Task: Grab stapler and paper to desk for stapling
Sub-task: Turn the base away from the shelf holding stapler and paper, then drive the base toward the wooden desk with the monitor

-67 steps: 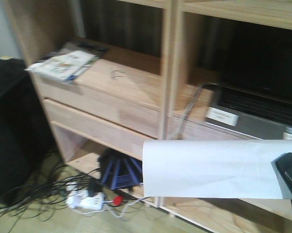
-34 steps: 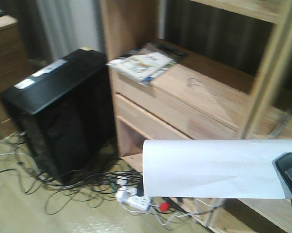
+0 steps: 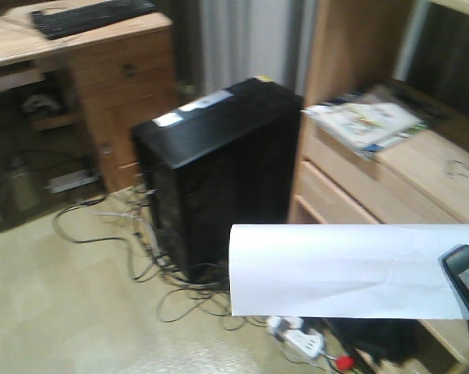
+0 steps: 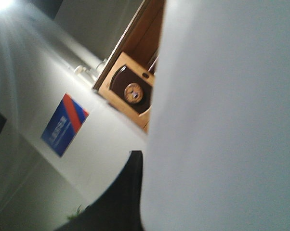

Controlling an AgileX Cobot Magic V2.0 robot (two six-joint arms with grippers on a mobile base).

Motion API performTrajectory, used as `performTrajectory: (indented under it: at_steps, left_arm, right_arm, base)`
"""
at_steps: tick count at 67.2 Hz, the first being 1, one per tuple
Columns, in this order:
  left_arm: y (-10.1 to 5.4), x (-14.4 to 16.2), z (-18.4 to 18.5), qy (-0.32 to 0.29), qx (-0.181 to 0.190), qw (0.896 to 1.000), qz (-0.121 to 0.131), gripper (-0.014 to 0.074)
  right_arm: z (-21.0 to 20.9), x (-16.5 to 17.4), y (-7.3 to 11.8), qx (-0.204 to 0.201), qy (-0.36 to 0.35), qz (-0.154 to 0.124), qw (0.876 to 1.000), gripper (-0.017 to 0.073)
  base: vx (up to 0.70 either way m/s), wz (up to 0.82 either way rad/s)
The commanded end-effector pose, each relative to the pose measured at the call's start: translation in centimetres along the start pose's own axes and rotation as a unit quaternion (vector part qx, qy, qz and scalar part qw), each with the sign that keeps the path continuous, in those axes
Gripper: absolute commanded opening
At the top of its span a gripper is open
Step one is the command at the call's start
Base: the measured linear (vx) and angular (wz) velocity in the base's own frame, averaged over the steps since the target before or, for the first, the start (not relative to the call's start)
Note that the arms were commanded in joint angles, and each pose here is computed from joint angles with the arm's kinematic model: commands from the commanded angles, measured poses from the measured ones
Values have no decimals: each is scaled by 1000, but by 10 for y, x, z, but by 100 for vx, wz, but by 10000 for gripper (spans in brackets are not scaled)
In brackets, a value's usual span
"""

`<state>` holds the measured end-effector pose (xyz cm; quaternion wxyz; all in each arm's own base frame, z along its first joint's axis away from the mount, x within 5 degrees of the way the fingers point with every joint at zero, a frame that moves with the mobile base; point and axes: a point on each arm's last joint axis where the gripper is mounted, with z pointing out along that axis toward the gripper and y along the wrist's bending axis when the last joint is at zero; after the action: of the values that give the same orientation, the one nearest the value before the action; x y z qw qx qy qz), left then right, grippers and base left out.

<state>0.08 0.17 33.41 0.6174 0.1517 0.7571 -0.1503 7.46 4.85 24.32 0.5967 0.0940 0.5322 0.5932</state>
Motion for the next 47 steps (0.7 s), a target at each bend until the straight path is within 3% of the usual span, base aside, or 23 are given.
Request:
performTrajectory:
  at_steps: [1, 47]
  left_arm:
    - [-1, -19, -3, -68, 8, 998, -3, -7]
    - [-1, -19, -3, -68, 8, 998, -3, -7]
  right_arm:
    - [0, -2, 4, -24, -11, 0, 1000, -6]
    - [0, -2, 4, -24, -11, 0, 1000, -6]
  base:
    - [3, 61]
    - [5, 53]
